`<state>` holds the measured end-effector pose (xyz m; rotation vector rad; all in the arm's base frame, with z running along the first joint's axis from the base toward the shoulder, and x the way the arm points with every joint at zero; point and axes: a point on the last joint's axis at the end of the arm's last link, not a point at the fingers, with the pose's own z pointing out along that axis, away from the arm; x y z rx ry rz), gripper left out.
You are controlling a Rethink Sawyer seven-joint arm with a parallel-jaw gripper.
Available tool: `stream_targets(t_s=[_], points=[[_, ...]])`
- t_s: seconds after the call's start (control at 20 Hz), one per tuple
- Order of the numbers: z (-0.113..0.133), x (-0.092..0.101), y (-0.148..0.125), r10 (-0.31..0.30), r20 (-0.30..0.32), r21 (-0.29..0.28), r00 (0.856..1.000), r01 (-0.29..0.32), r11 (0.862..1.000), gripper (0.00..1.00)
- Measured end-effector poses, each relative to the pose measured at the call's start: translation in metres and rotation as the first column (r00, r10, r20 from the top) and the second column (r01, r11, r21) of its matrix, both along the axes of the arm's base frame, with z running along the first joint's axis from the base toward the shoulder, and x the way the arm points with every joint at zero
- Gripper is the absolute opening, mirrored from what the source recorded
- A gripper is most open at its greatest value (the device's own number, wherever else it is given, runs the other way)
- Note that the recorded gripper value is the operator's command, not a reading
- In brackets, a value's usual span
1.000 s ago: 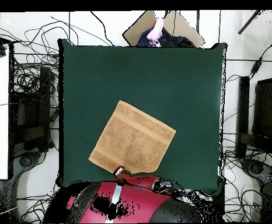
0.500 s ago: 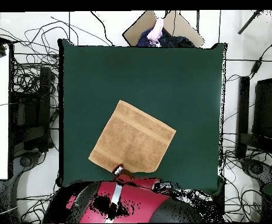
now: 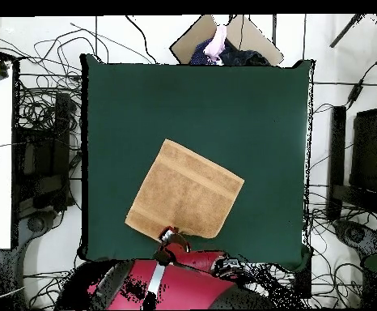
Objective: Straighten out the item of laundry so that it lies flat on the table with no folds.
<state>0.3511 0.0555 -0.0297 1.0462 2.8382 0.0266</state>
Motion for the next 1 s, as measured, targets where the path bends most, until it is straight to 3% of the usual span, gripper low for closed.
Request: stream_targets(t_s=[0.25,0.4,0.5,0.6,0.65,0.75,0.8,0.95,1.0], points=[[0.005,0.003,-0.005,-0.011,-0.011,-0.007,1.000,0.010,1.000,0.00],[0.009,0.000,-0.013,-0.037,-0.080,-0.022,0.996,0.035,0.999,0.00],[0.014,-0.004,-0.019,-0.083,-0.178,-0.035,0.981,0.078,0.996,0.00],[0.018,-0.007,-0.023,-0.136,-0.275,-0.046,0.952,0.128,0.991,0.00],[0.022,-0.010,-0.024,-0.166,-0.340,-0.053,0.926,0.158,0.986,0.00],[0.030,-0.017,-0.023,-0.215,-0.475,-0.066,0.853,0.210,0.976,0.00],[0.033,-0.020,-0.022,-0.225,-0.514,-0.069,0.828,0.221,0.973,0.00],[0.050,-0.031,-0.012,-0.238,-0.700,-0.081,0.673,0.257,0.963,0.00],[0.052,-0.032,-0.010,-0.236,-0.723,-0.081,0.650,0.260,0.962,0.00]])
